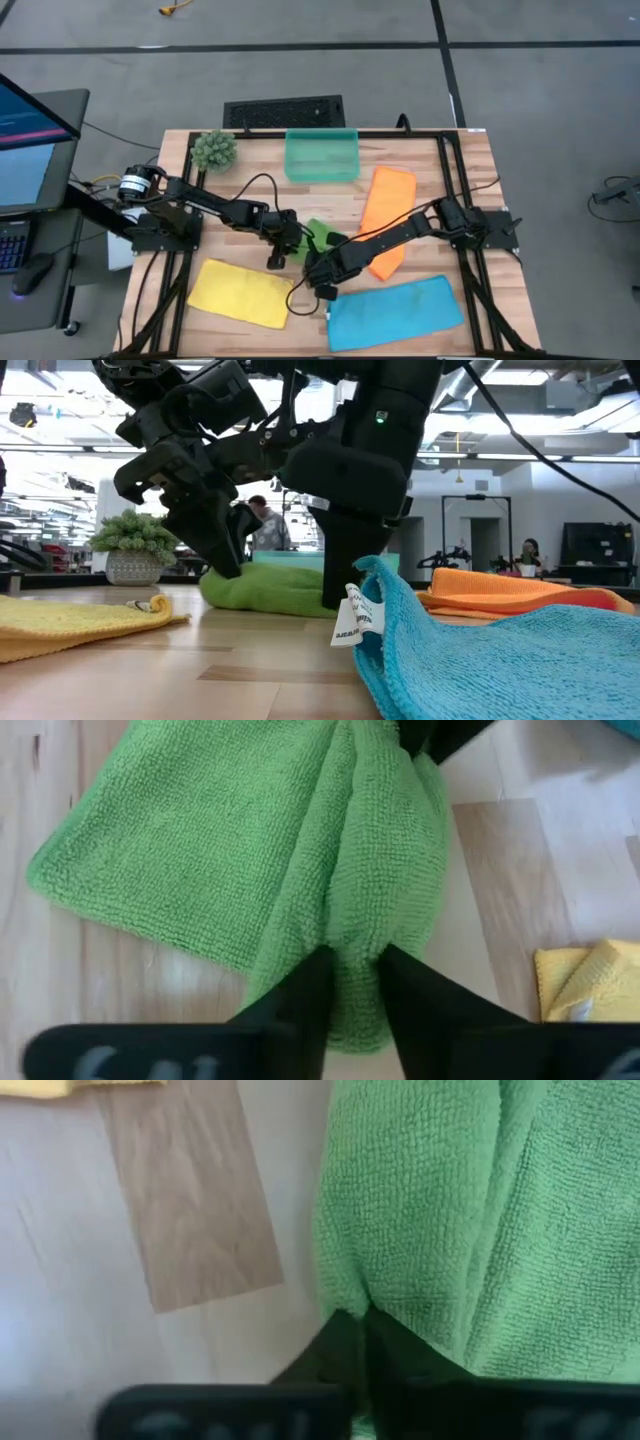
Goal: Roll microfiber towels into tight, uniform cylinder then place into a basket
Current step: Roll the green towel
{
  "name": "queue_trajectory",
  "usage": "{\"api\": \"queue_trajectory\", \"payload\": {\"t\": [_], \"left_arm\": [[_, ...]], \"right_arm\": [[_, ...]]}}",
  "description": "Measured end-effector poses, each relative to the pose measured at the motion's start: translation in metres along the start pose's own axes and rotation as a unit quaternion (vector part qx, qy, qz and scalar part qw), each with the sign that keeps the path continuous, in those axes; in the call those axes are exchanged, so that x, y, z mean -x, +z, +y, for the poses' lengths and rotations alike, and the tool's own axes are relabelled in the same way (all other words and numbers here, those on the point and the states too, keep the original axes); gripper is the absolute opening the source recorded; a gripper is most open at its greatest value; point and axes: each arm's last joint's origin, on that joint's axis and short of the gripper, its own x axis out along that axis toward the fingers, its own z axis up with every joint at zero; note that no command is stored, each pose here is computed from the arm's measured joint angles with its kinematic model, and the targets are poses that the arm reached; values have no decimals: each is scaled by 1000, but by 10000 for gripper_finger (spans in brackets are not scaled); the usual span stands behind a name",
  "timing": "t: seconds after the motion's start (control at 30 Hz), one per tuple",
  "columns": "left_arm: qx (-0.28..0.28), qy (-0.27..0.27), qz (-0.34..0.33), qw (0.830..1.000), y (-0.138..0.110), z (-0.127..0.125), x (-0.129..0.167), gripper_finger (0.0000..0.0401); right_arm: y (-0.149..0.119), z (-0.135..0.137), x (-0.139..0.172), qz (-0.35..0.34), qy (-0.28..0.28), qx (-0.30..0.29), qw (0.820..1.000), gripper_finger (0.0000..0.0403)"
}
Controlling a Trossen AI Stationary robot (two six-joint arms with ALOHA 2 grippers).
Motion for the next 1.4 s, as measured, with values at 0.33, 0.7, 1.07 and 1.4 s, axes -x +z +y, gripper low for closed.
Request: {"api": "queue_trajectory", "payload": {"t": [0.33,0.7,1.07,1.4], "left_arm": [[-20,13,2,1000,0,12,14,143],[-48,26,4,999,0,19,49,144],[-64,20,-19,998,-1,9,74,144],[-72,-3,-27,997,-18,-10,66,144]], "right_arm": [[0,2,7,-9,9,-32,999,15],[0,5,9,3,48,-46,998,6],[7,9,22,-2,133,-58,989,4],[23,-3,21,-5,224,-63,973,4]]}}
